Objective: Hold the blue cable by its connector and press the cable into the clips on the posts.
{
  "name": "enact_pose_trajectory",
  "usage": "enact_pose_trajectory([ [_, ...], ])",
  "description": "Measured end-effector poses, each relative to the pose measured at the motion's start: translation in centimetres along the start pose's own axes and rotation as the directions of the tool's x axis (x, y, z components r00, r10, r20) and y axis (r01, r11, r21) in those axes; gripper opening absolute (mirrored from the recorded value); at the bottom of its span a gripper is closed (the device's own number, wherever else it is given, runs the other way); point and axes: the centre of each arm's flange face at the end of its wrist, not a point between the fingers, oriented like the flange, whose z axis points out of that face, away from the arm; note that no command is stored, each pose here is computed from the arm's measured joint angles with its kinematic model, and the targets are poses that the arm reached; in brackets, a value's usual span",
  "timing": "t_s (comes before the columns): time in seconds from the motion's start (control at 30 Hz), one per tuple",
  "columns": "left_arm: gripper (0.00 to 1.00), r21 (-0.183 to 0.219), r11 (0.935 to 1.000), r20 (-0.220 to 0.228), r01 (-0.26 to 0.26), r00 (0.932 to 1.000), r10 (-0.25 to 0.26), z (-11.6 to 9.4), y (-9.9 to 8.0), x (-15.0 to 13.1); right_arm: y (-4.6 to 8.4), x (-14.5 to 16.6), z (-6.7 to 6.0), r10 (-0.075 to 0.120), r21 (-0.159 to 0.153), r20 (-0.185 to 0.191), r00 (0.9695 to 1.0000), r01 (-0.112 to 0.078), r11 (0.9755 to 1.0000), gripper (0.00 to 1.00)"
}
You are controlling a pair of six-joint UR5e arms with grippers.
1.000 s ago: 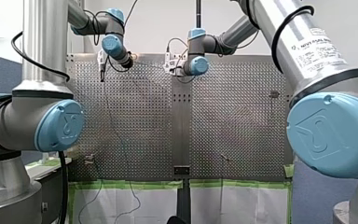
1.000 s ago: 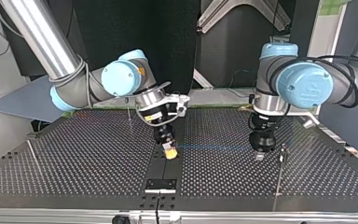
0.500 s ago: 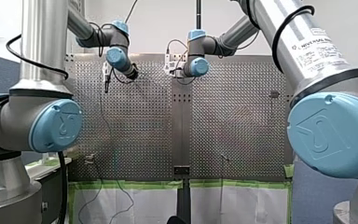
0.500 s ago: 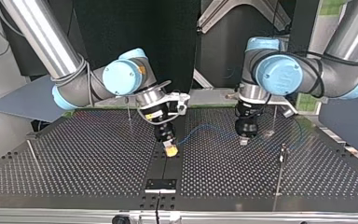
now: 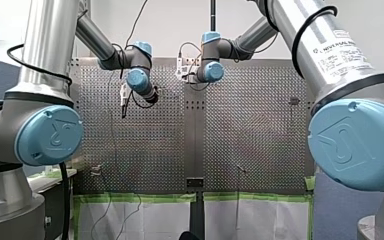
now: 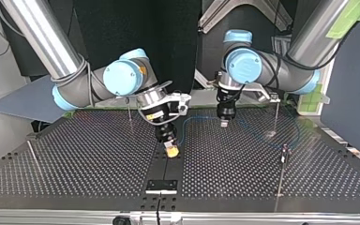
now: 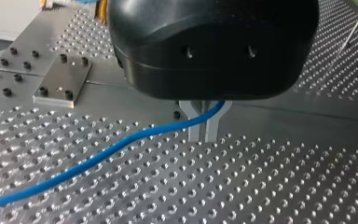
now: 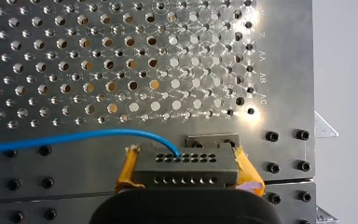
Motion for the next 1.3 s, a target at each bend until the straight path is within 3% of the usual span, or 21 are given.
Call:
enact_pose_trajectory([
  [0.37,0.00,-0.005,0.9996,0.008,0.028,0.9996,-0.028,-0.6,-0.1,2.0,0.0,0.0,0.0,0.000,0.000,0.000,1.0000,0.000,1.0000,0.00],
  [1.0,0.00,-0.015,0.9989,0.012,0.045,0.9989,-0.045,-0.4,0.4,2.2,0.0,0.0,0.0,0.000,0.000,0.000,1.0000,0.000,1.0000,0.00],
  [1.07,0.00,-0.015,0.9988,0.012,0.048,0.9988,-0.047,-0.4,0.4,2.2,0.0,0.0,0.0,0.000,0.000,0.000,1.0000,0.000,1.0000,0.17],
  [1.1,0.00,-0.015,0.9987,0.012,0.048,0.9988,-0.048,-0.4,0.4,2.2,0.0,0.0,0.0,0.000,0.000,0.000,1.0000,0.000,1.0000,0.17],
  [1.17,0.00,-0.016,0.9987,0.012,0.049,0.9987,-0.049,-0.4,0.5,2.1,0.0,0.0,0.0,0.000,0.000,0.000,1.0000,0.000,1.0000,0.37],
  [1.2,0.00,-0.016,0.9986,0.012,0.050,0.9987,-0.050,-0.4,0.5,2.1,0.0,0.0,0.0,0.000,0.000,0.000,1.0000,0.000,1.0000,0.37],
  [1.27,0.00,-0.017,0.9985,0.012,0.052,0.9986,-0.052,-0.4,0.5,2.2,0.0,0.0,0.0,0.000,0.000,0.000,1.0000,0.000,1.0000,0.56],
  [1.3,0.00,-0.017,0.9985,0.012,0.053,0.9985,-0.052,-0.4,0.5,2.2,0.0,0.0,0.0,0.000,0.000,0.000,1.0000,0.000,1.0000,0.56],
])
